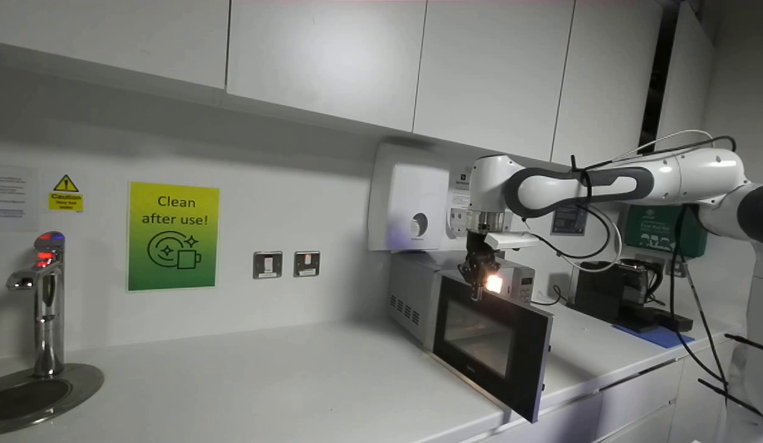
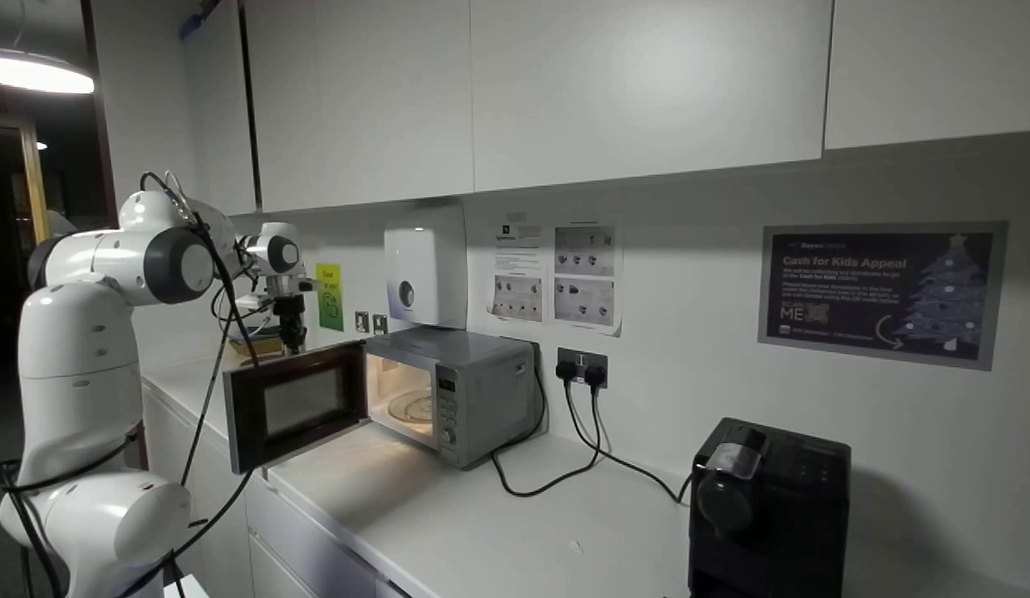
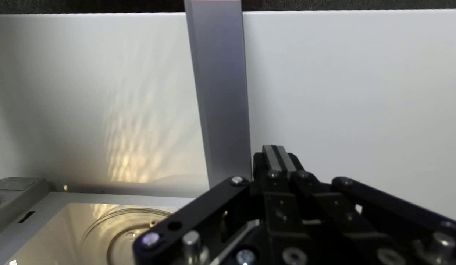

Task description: Close the microwave fully

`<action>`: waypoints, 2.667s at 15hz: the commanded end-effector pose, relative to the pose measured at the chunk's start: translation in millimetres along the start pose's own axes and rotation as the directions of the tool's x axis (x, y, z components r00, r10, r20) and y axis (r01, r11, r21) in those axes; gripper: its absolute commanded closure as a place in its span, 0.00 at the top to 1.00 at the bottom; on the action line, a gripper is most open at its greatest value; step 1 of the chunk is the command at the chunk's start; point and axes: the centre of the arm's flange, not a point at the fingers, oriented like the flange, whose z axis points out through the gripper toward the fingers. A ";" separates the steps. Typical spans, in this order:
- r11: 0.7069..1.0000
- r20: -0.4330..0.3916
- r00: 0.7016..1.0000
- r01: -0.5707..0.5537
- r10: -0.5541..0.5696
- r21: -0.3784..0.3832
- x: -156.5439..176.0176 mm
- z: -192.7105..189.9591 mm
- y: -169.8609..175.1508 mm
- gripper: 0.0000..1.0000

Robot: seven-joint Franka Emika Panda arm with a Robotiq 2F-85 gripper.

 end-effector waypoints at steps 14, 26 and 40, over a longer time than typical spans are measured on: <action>0.997 0.016 0.997 -0.072 0.072 -0.003 -25.3 -2.8 39.5 0.00; 0.995 0.015 0.995 -0.095 0.095 -0.005 -33.1 -4.8 50.7 0.00; 0.988 0.010 0.988 -0.154 0.154 -0.016 -43.3 -4.2 73.9 0.00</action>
